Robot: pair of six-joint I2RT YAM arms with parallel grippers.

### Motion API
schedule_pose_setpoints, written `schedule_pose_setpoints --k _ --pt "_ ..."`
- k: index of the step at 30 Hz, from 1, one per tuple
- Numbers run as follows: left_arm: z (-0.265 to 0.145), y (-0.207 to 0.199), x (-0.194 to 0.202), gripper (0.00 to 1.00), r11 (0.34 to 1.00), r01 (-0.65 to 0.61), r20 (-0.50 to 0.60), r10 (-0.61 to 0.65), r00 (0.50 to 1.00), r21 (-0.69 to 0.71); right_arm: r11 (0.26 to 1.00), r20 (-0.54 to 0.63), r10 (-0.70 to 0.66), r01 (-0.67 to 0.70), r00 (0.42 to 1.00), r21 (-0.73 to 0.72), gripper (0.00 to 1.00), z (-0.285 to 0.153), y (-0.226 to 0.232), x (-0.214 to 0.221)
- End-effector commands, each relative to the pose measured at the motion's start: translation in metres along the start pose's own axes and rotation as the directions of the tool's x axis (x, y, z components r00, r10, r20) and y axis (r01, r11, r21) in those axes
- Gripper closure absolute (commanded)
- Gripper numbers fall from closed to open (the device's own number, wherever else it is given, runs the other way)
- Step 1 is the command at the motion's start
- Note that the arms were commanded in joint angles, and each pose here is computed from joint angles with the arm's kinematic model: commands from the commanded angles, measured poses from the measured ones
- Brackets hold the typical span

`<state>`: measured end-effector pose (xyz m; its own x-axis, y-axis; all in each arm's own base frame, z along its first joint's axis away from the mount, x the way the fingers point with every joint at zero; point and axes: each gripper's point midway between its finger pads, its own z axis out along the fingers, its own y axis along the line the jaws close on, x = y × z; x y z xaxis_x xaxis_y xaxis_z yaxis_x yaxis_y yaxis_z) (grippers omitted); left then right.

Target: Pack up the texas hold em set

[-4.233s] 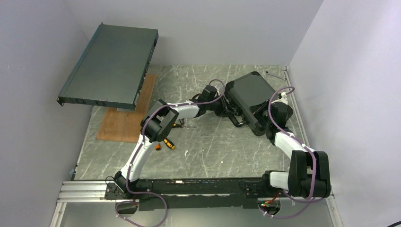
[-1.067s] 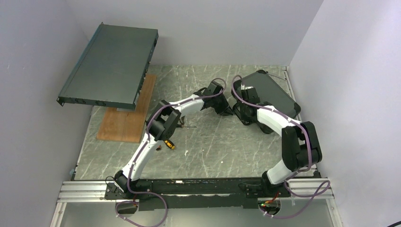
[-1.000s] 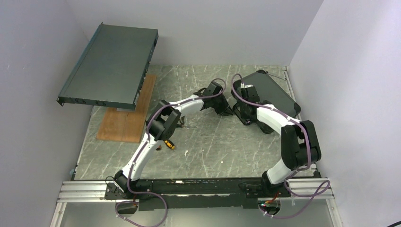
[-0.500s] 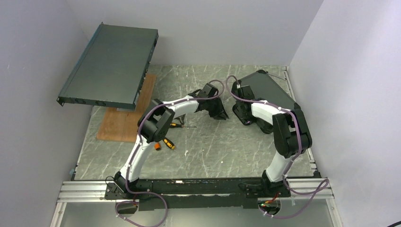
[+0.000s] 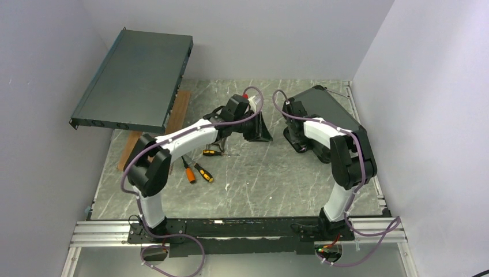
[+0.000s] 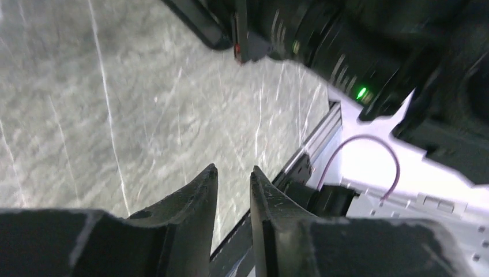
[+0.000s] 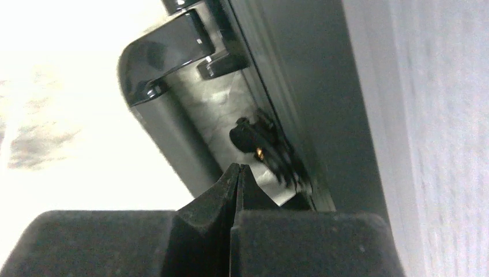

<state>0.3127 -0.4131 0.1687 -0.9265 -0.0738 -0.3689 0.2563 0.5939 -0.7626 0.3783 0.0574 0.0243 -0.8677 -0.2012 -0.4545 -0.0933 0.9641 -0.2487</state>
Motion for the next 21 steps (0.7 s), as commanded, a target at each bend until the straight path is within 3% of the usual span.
schedule_pose_setpoints --k 1,4,7,21 --pt "-0.024 -0.012 0.032 0.64 0.987 -0.145 -0.038 0.148 0.988 0.069 0.997 0.121 0.064 -0.057 0.991 -0.058 1.0 -0.045 0.005 -0.035" --pt "-0.042 -0.011 0.043 0.48 0.976 -0.209 -0.034 0.211 0.977 0.061 0.998 0.138 0.051 -0.044 0.989 -0.052 1.0 -0.045 0.002 -0.037" --pt "-0.059 -0.011 0.051 0.39 0.967 -0.247 -0.027 0.249 0.968 0.063 0.999 0.137 0.038 -0.033 0.99 -0.037 1.0 -0.04 0.001 -0.041" --pt "-0.092 -0.021 0.069 0.34 0.964 -0.236 0.007 0.237 0.972 0.123 1.0 0.071 -0.01 0.009 0.997 0.02 1.0 -0.005 0.001 -0.031"
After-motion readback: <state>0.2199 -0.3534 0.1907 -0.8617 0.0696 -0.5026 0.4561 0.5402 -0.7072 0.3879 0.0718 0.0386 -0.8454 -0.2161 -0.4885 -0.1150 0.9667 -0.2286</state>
